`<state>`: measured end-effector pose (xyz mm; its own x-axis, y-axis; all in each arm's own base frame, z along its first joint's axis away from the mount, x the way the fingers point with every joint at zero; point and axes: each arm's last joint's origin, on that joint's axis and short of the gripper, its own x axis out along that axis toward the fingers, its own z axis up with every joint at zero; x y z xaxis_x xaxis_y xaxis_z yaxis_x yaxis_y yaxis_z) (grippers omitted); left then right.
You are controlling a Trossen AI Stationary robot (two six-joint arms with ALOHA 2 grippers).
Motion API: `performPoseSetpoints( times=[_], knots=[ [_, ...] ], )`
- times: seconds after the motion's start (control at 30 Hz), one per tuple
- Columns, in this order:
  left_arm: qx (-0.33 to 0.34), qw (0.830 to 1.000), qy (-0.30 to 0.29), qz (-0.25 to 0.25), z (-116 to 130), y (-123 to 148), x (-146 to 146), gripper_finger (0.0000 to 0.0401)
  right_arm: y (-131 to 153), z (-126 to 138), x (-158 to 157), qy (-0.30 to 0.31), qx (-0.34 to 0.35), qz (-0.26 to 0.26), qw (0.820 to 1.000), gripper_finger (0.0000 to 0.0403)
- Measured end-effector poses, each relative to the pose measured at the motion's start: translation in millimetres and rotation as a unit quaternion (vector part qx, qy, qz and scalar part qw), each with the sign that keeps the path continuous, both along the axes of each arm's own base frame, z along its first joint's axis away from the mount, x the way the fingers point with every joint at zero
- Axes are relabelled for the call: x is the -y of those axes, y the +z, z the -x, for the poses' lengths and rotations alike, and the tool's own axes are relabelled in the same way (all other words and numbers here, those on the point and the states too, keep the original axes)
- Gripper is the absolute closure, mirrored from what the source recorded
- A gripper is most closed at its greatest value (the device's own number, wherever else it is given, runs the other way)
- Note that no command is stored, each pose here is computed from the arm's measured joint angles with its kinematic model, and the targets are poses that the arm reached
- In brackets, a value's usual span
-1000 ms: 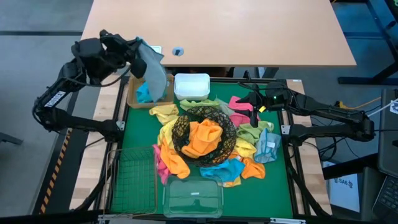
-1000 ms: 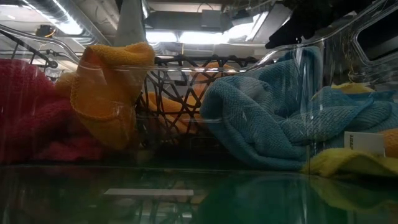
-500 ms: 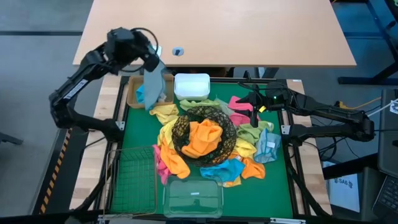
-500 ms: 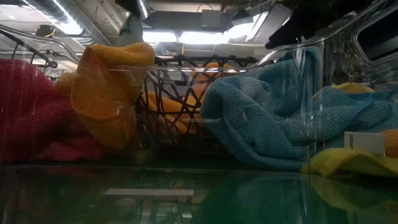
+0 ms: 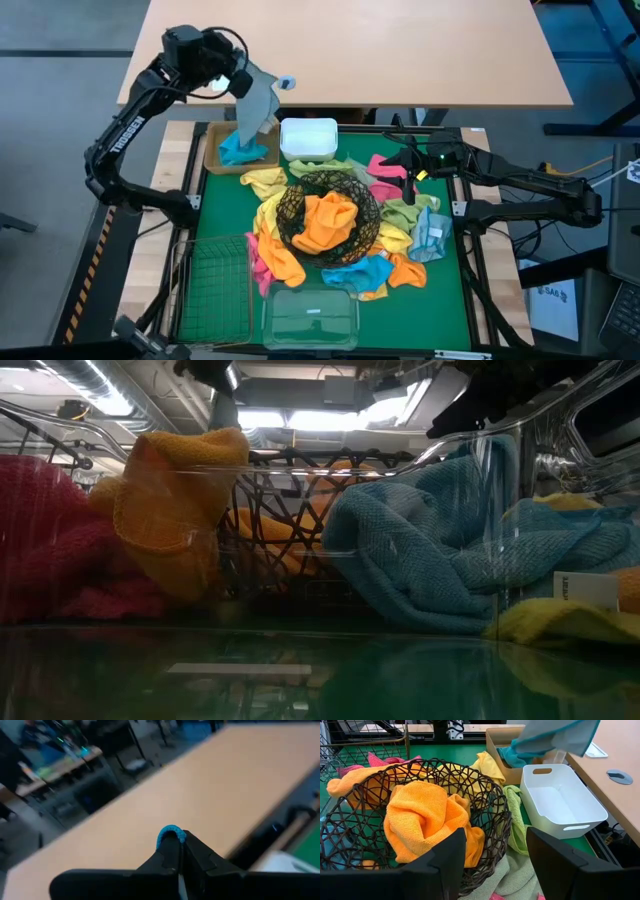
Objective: Sort microfiber towel by color & place in baskets
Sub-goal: Put the blue towel into the orange bin
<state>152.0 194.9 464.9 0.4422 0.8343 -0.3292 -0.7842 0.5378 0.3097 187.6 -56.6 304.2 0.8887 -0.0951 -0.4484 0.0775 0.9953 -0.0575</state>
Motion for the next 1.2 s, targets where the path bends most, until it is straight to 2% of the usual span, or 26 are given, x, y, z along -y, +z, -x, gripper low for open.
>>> performPoseSetpoints(
  times=[0.13,0.27,0.47,0.53,0.63,0.83,0.97,1.2],
  knots=[
    [-0.052,0.996,-0.011,0.069,4,-15,5,0.0401,0,0,0,0.0,0.0,0.0,1.0,0.0196],
    [-0.116,0.982,-0.007,0.146,11,-31,14,0.0401,0,0,0,0.0,0.0,0.0,1.0,0.0196],
    [-0.206,0.953,0.072,0.209,26,-45,25,0.0401,0,0,0,0.0,0.0,0.0,1.0,0.0196],
    [-0.215,0.946,0.103,0.219,29,-47,27,0.0401,0,0,0,0.0,0.0,0.0,1.0,0.0196],
    [-0.202,0.945,0.121,0.227,30,-47,27,0.0401,0,0,0,0.0,0.0,0.0,1.0,0.0196],
    [-0.178,0.946,0.103,0.249,20,-56,24,0.0401,0,0,0,0.0,0.0,0.0,1.0,0.0196],
    [-0.192,0.941,0.094,0.262,9,-87,17,0.0401,0,0,0,0.0,0.0,0.0,1.0,0.0196],
    [-0.215,0.93,0.094,0.284,-1,-165,6,0.0401,-1,0,0,0.0,-0.003,-0.001,1.0,0.0196]
  ],
)
